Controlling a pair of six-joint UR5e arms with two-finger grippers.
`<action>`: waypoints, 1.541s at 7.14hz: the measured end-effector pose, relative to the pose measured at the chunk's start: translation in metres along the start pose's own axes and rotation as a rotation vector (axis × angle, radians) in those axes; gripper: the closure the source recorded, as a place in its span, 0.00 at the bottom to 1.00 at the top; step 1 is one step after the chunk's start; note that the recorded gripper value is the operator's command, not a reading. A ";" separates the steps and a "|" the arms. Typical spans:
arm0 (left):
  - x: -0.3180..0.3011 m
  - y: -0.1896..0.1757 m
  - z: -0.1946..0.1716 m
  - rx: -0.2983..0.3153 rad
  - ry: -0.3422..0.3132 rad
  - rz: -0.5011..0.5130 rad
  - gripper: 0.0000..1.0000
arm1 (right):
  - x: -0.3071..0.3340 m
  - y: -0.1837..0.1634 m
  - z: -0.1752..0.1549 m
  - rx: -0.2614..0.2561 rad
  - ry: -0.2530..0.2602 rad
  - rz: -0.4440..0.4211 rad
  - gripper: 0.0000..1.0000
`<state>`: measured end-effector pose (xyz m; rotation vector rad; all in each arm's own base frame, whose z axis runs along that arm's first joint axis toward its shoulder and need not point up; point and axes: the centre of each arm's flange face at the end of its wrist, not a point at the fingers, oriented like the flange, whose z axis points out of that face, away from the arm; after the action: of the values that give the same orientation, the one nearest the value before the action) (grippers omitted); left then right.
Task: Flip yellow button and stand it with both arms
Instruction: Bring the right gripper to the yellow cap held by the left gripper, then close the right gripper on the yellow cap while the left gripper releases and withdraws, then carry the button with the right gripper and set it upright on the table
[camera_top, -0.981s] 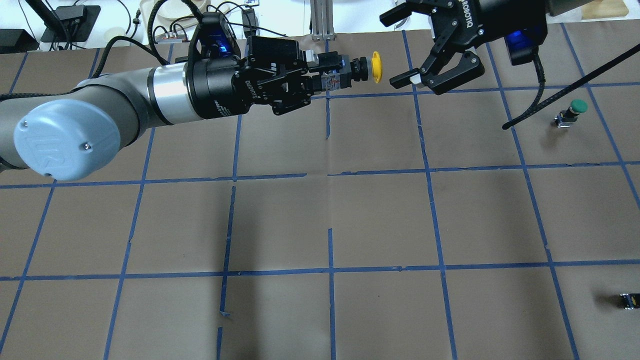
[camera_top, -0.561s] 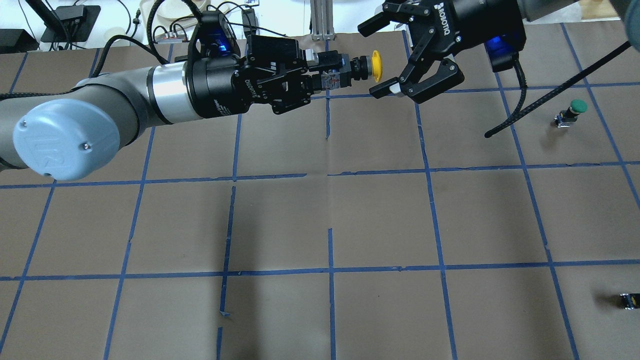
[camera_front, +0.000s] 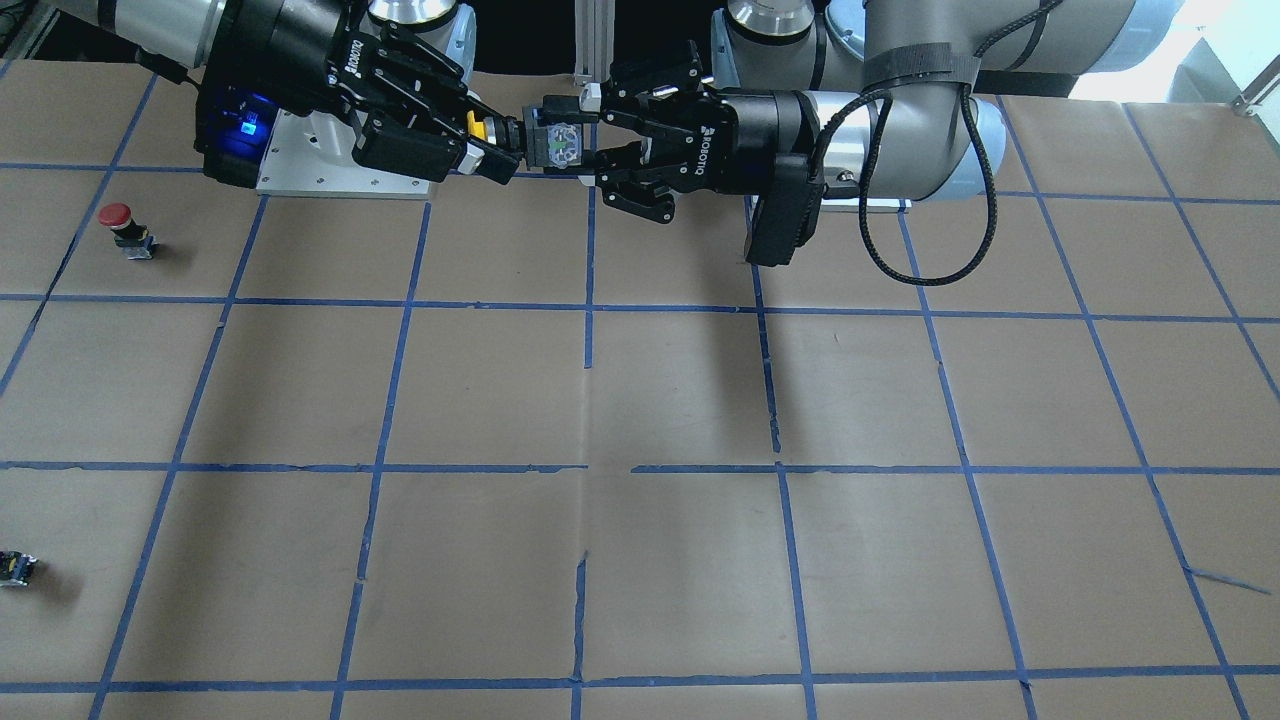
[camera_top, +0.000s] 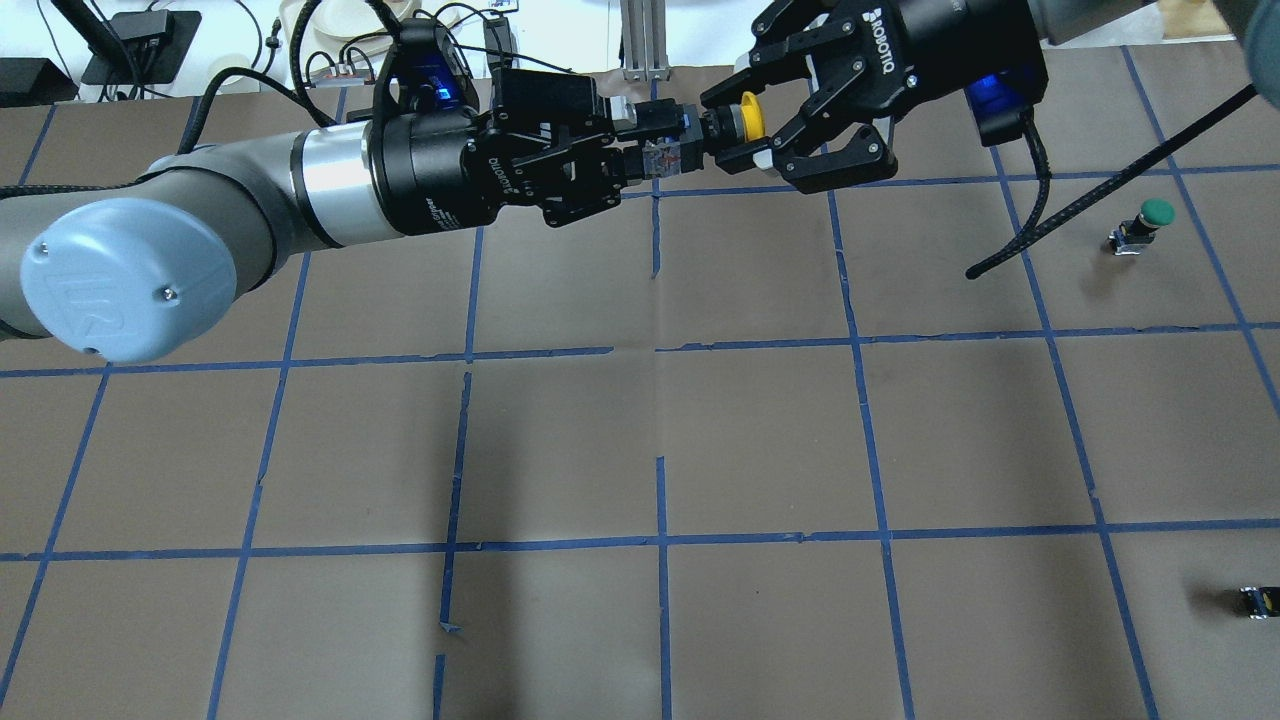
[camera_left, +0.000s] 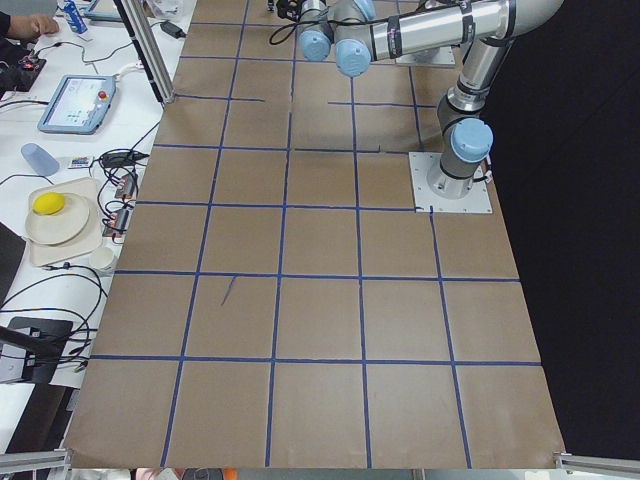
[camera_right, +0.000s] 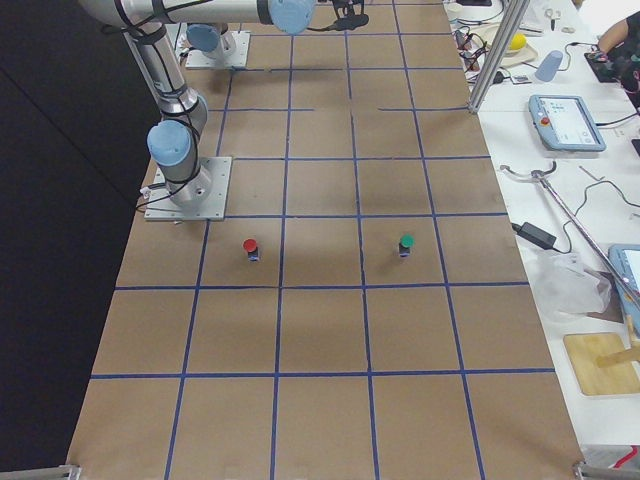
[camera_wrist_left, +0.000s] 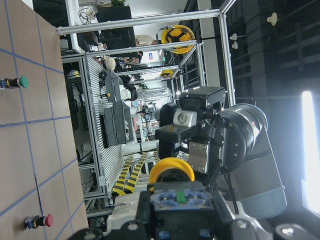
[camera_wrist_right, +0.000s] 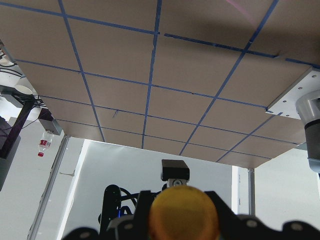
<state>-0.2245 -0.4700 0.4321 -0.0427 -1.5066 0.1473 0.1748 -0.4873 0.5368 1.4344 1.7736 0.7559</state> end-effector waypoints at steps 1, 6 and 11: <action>-0.001 0.000 0.001 -0.004 -0.003 -0.001 0.00 | 0.000 -0.001 0.000 0.010 0.004 0.001 0.84; 0.002 -0.004 -0.005 -0.031 -0.049 0.016 0.00 | -0.012 0.001 -0.012 0.043 -0.064 -0.128 0.83; -0.005 -0.025 -0.035 -0.154 -0.440 -0.005 0.00 | 0.007 -0.035 -0.019 0.328 0.222 -0.791 0.80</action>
<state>-0.1878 -0.4936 0.4280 -0.1372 -1.9551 0.0356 0.1395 -0.4876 0.5183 0.7134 2.4731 0.2087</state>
